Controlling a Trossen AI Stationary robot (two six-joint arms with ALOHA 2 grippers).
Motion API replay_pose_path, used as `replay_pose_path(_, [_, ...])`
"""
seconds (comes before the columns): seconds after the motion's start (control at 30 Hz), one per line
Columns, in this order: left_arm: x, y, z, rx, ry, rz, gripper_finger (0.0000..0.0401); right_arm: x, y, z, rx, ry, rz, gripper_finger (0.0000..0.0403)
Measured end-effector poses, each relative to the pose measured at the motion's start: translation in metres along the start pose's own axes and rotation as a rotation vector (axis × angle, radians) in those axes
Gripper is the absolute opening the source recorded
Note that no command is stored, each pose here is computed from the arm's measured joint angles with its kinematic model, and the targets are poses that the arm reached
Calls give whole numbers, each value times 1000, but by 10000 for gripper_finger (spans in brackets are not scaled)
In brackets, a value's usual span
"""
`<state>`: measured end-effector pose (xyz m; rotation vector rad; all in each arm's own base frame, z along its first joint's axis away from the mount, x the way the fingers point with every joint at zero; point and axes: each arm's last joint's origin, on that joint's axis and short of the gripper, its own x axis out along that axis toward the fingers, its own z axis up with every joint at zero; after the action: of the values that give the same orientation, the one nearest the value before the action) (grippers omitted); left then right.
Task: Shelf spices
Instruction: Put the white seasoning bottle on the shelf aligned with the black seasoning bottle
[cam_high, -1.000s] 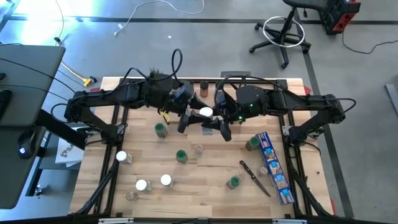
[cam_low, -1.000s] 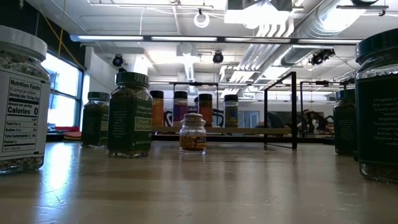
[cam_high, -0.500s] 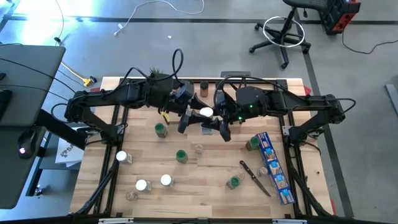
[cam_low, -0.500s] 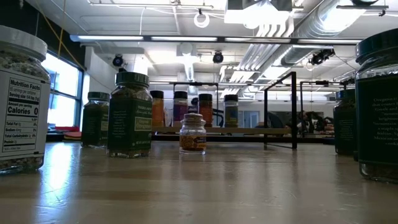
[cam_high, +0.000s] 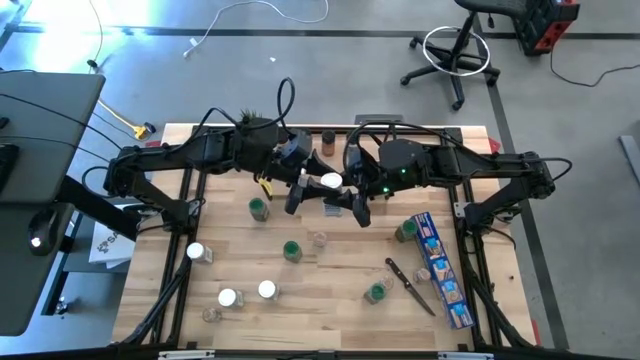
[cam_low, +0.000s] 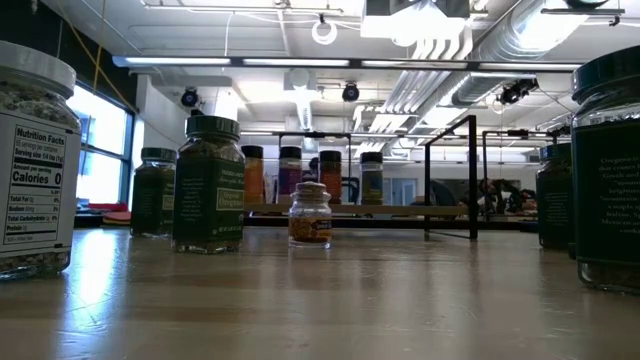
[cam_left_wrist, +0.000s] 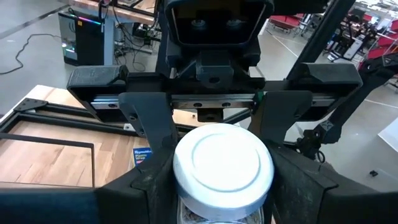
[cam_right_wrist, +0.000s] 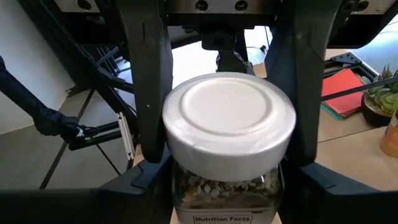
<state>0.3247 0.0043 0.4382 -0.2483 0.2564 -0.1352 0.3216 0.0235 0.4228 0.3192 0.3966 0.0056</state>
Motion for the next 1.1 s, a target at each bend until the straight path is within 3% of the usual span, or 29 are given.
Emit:
replay_pose_path(0.43, [-1, -4, -2, 5, 19, -13, 200, -1, -2, -5, 1, 58, -20, 281])
replay_pose_path(1.1, [-10, -10, 0, -4, 13, -8, 200, -2, -3, -12, -47, 137, -5, 285])
